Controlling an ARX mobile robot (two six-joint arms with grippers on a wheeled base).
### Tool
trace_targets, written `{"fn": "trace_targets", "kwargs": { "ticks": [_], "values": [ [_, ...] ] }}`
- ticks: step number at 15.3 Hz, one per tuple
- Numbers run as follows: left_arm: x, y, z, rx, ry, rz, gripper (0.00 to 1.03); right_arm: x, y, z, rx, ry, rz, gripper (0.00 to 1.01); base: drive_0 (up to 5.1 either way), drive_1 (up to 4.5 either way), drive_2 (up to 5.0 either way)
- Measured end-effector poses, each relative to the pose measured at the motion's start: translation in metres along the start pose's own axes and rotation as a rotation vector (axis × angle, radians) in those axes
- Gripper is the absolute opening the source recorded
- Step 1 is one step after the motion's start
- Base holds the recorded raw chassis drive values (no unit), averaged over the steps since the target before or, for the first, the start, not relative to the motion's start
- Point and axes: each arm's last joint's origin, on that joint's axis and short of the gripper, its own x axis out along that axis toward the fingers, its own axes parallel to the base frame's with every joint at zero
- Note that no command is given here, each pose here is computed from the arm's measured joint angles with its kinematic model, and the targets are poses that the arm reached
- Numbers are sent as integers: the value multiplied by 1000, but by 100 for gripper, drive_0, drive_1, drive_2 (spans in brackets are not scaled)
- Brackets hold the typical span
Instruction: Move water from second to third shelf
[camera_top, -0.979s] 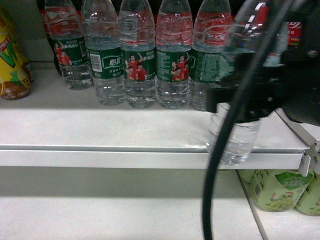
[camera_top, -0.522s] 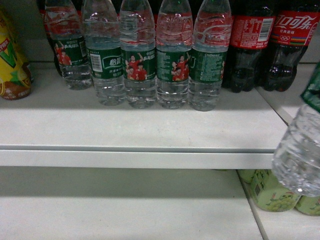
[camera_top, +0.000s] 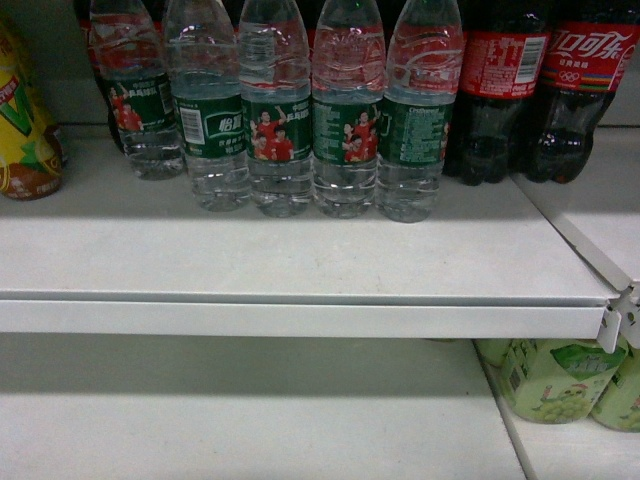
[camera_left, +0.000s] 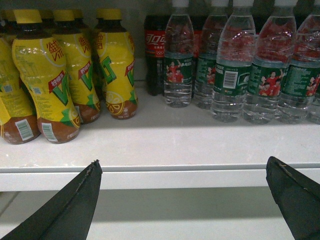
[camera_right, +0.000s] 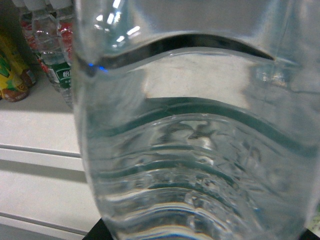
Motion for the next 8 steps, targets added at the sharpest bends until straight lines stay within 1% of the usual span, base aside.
{"fn": "trace_targets", "kwargs": {
  "ticks": [2, 3, 4, 6, 8],
  "values": [
    [0, 0, 0, 0, 0, 0, 98, 0, 6, -2, 4, 12, 14, 40, 0, 0, 0],
    [0, 0, 0, 0, 0, 0, 98, 0, 9, -1, -1, 6, 27, 40, 0, 0, 0],
    [0, 0, 0, 0, 0, 0, 98, 0, 11, -1, -4, 2, 31, 40, 0, 0, 0],
    [0, 0, 0, 0, 0, 0, 98, -2, 9, 0, -3, -5, 2, 40, 0, 0, 0],
    [0, 0, 0, 0, -1, 0, 98, -4, 8, 1, -2, -15, -8, 40, 0, 0, 0]
  ]
}}
